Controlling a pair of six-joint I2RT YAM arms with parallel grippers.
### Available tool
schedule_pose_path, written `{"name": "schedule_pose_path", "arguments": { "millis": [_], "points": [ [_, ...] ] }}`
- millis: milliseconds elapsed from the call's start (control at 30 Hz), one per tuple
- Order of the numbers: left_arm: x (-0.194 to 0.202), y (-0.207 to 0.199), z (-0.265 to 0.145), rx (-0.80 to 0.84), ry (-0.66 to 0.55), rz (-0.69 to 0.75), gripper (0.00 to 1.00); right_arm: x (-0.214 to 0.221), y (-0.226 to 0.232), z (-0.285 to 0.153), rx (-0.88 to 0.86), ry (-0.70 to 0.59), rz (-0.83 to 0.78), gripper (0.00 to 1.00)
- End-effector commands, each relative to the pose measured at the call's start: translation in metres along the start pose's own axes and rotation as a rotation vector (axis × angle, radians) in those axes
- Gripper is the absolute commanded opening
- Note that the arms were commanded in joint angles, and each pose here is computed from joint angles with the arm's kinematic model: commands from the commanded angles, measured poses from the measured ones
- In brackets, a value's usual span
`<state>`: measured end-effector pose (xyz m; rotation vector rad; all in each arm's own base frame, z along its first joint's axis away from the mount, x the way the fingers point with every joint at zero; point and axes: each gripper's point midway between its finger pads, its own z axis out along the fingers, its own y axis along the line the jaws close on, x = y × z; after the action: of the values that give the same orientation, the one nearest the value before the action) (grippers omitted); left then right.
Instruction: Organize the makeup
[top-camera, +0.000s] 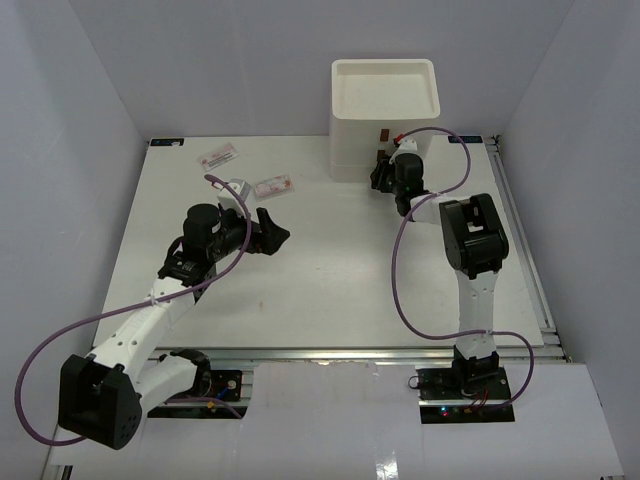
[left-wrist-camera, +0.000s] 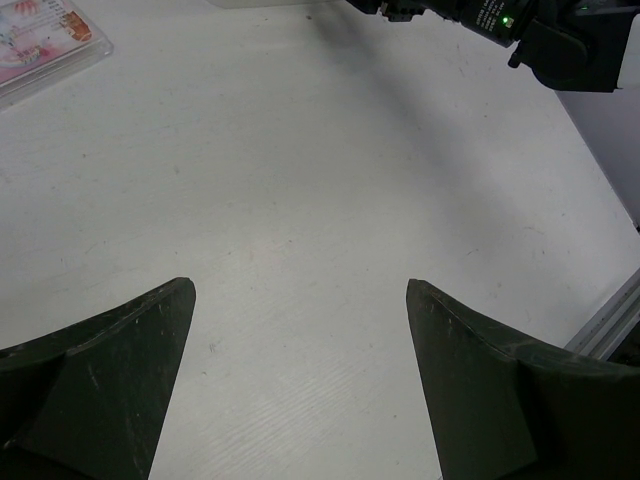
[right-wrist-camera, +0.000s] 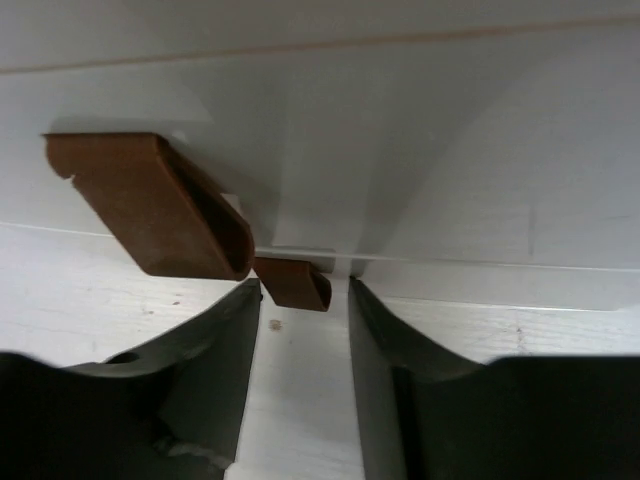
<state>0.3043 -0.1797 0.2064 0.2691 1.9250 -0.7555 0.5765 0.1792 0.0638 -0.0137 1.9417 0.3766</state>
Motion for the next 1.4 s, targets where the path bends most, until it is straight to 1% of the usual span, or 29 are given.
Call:
{"name": "schedule_pose_path", "arguments": {
  "millis": [0, 100, 167, 200, 233, 367, 467, 500, 567, 600, 667, 767, 833, 867, 900, 933, 967, 1000, 1033, 1067, 1100, 1133, 1167, 1233, 1300, 1367],
  "points": [
    [-0.013, -0.002, -0.003, -0.003, -0.037, 0.014, 0.98, -0.044, -0.010, 0.009, 0.034, -0.128, -0.019, 0.39],
    [-0.013, 0.000, -0.003, -0.010, -0.038, 0.016, 0.98, -0.044, -0.015, 0.007, 0.020, -0.130, -0.020, 0.21],
    [-0.012, 0.000, -0.003, -0.010, -0.036, 0.016, 0.98, -0.042, -0.016, 0.004, 0.013, -0.131, -0.020, 0.15],
    [-0.012, 0.000, -0.003, -0.009, -0.033, 0.016, 0.98, -0.041, -0.016, 0.000, 0.001, -0.133, -0.020, 0.10],
    [-0.011, 0.000, -0.002, -0.008, -0.032, 0.015, 0.98, -0.040, -0.016, -0.005, -0.008, -0.136, -0.022, 0.08],
    [-0.010, -0.001, -0.003, -0.001, -0.033, 0.013, 0.98, -0.033, -0.011, -0.030, -0.053, -0.139, -0.036, 0.08],
    [-0.009, -0.003, -0.003, 0.009, -0.027, 0.009, 0.98, -0.029, 0.004, -0.061, -0.129, -0.126, -0.042, 0.08],
    [-0.009, -0.004, -0.003, 0.014, -0.028, 0.010, 0.98, -0.023, 0.005, -0.068, -0.138, -0.112, -0.040, 0.08],
    [-0.009, -0.005, -0.003, 0.021, -0.027, 0.009, 0.98, 0.007, 0.003, -0.088, -0.147, -0.048, -0.035, 0.08],
    [-0.009, -0.006, -0.003, 0.025, -0.027, 0.007, 0.98, 0.005, 0.006, -0.096, -0.159, -0.047, -0.035, 0.08],
    [-0.008, -0.007, -0.002, 0.034, -0.023, 0.003, 0.98, 0.020, 0.005, -0.112, -0.166, -0.015, -0.037, 0.08],
    [-0.003, -0.007, 0.003, 0.045, 0.000, -0.009, 0.98, 0.028, 0.002, -0.122, -0.164, 0.004, -0.047, 0.10],
    [-0.003, -0.005, 0.007, 0.040, 0.012, -0.014, 0.98, 0.023, 0.002, -0.123, -0.164, -0.001, -0.041, 0.12],
    [0.000, -0.002, 0.011, 0.033, 0.028, -0.019, 0.98, 0.019, 0.002, -0.123, -0.166, -0.005, -0.033, 0.14],
    [0.001, -0.001, 0.014, 0.029, 0.039, -0.021, 0.98, 0.017, 0.003, -0.123, -0.170, -0.003, -0.031, 0.22],
    [0.003, 0.001, 0.018, 0.024, 0.054, -0.026, 0.98, 0.015, 0.004, -0.122, -0.176, 0.003, -0.031, 0.39],
    [0.004, 0.004, 0.022, 0.018, 0.065, -0.032, 0.98, 0.015, 0.007, -0.120, -0.193, 0.019, -0.039, 0.51],
    [0.004, 0.006, 0.027, 0.011, 0.076, -0.039, 0.98, 0.014, 0.011, -0.119, -0.214, 0.037, -0.048, 0.61],
    [0.007, 0.011, 0.035, -0.002, 0.101, -0.052, 0.98, 0.011, 0.012, -0.119, -0.227, 0.045, -0.057, 0.68],
    [0.006, 0.014, 0.040, -0.014, 0.114, -0.063, 0.98, 0.009, 0.014, -0.122, -0.238, 0.043, -0.068, 0.76],
    [-0.005, 0.015, 0.045, -0.031, 0.104, -0.069, 0.98, 0.002, 0.016, -0.127, -0.255, 0.027, -0.089, 1.00],
    [0.003, 0.022, 0.052, -0.054, 0.138, -0.087, 0.98, -0.003, 0.016, -0.134, -0.264, 0.019, -0.104, 0.92],
    [0.002, 0.029, 0.058, -0.083, 0.149, -0.096, 0.98, -0.002, 0.018, -0.141, -0.279, 0.026, -0.122, 0.90],
    [-0.007, 0.041, 0.069, -0.137, 0.147, -0.080, 0.98, 0.000, 0.023, -0.157, -0.325, 0.043, -0.165, 0.90],
    [-0.022, 0.049, 0.080, -0.160, 0.133, -0.003, 0.98, -0.005, 0.034, -0.180, -0.396, 0.033, -0.224, 0.90],
    [-0.026, 0.057, 0.093, -0.143, 0.160, 0.119, 0.98, -0.010, 0.049, -0.207, -0.508, 0.025, -0.352, 0.90]
  ]
}}
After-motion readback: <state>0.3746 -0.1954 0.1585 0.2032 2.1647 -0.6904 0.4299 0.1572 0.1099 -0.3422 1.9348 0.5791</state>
